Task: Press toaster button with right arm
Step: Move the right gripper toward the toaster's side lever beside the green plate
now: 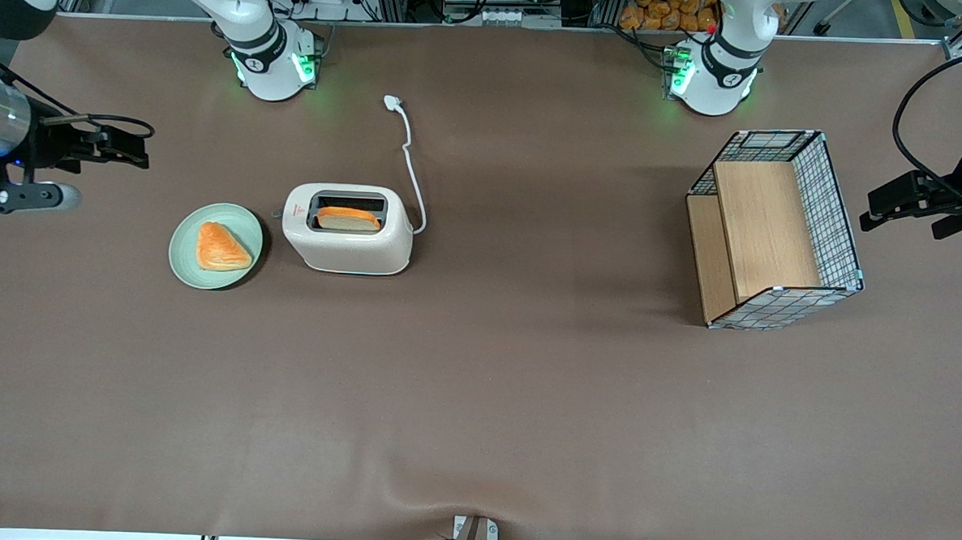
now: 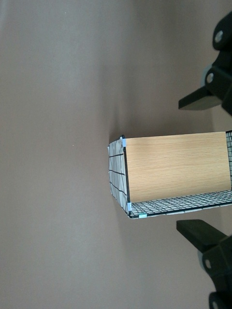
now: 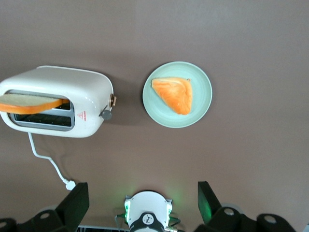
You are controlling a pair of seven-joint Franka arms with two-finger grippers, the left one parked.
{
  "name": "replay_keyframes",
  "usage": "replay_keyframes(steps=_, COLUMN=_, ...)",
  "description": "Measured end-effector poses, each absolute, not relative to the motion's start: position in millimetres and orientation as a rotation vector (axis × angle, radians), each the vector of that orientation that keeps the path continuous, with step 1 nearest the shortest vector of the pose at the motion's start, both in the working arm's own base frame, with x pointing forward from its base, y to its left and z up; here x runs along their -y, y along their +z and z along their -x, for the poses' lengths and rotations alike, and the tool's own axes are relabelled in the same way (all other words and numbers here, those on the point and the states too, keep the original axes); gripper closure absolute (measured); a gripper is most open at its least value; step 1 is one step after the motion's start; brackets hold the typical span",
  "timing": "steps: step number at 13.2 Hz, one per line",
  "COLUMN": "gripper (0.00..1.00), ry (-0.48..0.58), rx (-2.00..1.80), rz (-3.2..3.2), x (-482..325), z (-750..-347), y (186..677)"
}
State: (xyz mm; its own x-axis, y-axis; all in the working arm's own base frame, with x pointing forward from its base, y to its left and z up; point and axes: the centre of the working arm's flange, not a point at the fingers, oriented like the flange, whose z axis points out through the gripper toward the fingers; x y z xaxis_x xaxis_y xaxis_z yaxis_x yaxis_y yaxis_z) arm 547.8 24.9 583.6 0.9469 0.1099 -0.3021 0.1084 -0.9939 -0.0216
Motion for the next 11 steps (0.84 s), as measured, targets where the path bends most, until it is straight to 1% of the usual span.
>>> replay_keyframes(steps=1, gripper=0.00, ry=0.510, rx=0.170, rz=3.090, x=-24, z=-546, y=578)
replay_keyframes(steps=3, gripper=0.15, ry=0.577, rx=0.156, rz=3.071, x=-20, z=-543, y=561)
replay_keyframes(steps=5, gripper=0.16, ry=0.647, rx=0.128, rz=3.014, x=-13, z=-537, y=543)
replay_keyframes(steps=7, gripper=0.18, ry=0.680, rx=0.109, rz=2.958, x=-12, z=-534, y=527)
replay_keyframes(steps=8, gripper=0.20, ry=0.677, rx=0.108, rz=2.936, x=-14, z=-535, y=519)
replay_keyframes(steps=11, gripper=0.19, ry=0.644, rx=0.158, rz=2.929, x=-38, z=-537, y=501)
